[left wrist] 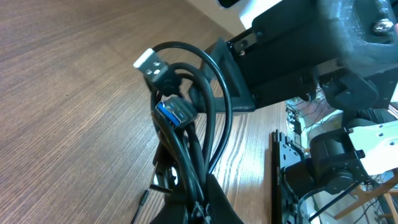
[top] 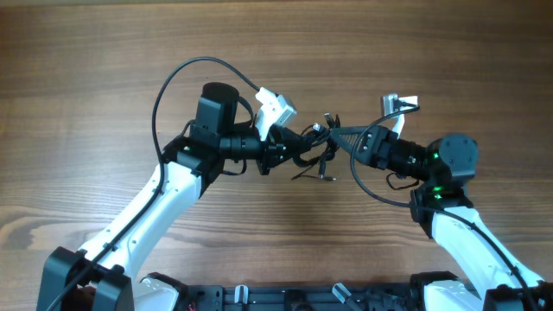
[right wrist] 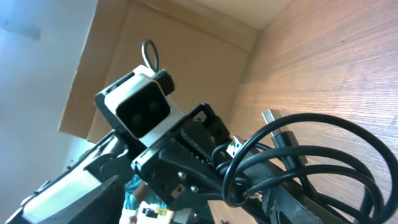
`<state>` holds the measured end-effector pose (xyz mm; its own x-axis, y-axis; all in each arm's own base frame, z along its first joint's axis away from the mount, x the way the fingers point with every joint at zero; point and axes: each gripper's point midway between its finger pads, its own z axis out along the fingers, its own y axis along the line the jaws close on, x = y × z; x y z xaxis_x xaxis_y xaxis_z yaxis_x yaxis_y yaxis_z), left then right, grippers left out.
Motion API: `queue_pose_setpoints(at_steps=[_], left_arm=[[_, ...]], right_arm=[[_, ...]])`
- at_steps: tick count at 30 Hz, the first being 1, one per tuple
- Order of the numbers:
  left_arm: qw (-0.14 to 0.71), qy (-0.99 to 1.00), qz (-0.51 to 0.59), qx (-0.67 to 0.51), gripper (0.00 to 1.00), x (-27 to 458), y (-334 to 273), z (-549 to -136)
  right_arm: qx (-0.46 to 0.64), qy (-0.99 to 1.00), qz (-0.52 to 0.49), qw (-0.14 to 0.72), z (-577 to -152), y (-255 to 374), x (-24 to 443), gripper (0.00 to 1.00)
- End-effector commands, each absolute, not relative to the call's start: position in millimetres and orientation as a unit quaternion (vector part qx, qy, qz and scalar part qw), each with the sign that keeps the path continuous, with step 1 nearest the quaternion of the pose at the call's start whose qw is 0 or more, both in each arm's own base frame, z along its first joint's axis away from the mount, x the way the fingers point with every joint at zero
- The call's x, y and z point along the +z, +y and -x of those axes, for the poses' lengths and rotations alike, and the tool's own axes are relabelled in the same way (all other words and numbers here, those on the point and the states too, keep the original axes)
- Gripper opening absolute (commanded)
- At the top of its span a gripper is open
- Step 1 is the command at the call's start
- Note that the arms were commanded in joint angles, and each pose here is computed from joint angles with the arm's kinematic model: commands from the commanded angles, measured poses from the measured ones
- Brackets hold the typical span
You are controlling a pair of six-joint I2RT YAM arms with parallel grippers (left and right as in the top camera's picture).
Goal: Untangle cables
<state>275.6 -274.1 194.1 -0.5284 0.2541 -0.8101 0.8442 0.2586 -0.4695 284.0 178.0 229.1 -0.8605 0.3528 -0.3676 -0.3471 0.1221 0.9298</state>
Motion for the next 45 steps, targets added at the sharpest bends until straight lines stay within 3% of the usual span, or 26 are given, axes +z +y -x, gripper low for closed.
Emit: queue_pose_setpoints(at_steps=[1, 10, 17, 19, 23, 26, 29, 33, 37, 43, 45], left_arm=[[0.306, 0.718, -0.389, -0.489, 0.04, 197.6, -279.1, -270.9], [0.292, 0.71, -0.407, -0.495, 0.04, 196.4, -293.4, -255.3], [0.292, 0.71, -0.408, -0.494, 0.04, 196.1, -294.1, -254.8], [0.294, 0.709, -0.409, -0.494, 0.04, 196.8, -294.2, -255.7], [0.319, 0.703, -0.412, -0.485, 0.04, 201.8, -295.1, -263.9], [0.319, 0.702, -0.412, -0.485, 0.04, 202.2, -295.2, -264.0], [0.294, 0.718, -0.403, -0.486, 0.04, 193.4, -292.3, -258.2], [0.245, 0.743, -0.387, -0.489, 0.04, 178.9, -286.7, -245.4], [0.229, 0.719, -0.398, -0.521, 0.04, 187.0, -289.3, -232.8], [0.229, 0.719, -0.398, -0.521, 0.04, 187.0, -289.3, -233.0], [0.23, 0.72, -0.398, -0.521, 0.04, 187.0, -289.1, -233.4]], right_arm=[[0.644, 0.709, -0.025, 0.285, -298.3, 174.6, 221.2, 0.73], [0.677, 0.68, -0.019, 0.281, -292.7, 176.2, 247.8, 0.72], [0.678, 0.678, -0.021, 0.283, -293.1, 175.9, 249.3, 0.68], [0.685, 0.678, -0.022, 0.266, -289.2, 182.3, 248.9, 0.62], [0.685, 0.688, -0.012, 0.24, -280.2, 201.6, 240.1, 0.63], [0.668, 0.703, -0.05, 0.239, -291.5, 204.3, 222.1, 0.64], [0.647, 0.691, -0.108, 0.304, -322.6, 184.5, 222.2, 0.64], [0.628, 0.628, -0.136, 0.438, -352.1, 136.1, 261.5, 0.7], [0.596, 0.615, -0.163, 0.49, -365.9, 101.0, 265.3, 0.71], [0.511, 0.689, -0.175, 0.484, -376.1, 92.1, 212.9, 0.74], [0.481, 0.716, -0.205, 0.462, -378.0, 83.3, 187.1, 0.86]])
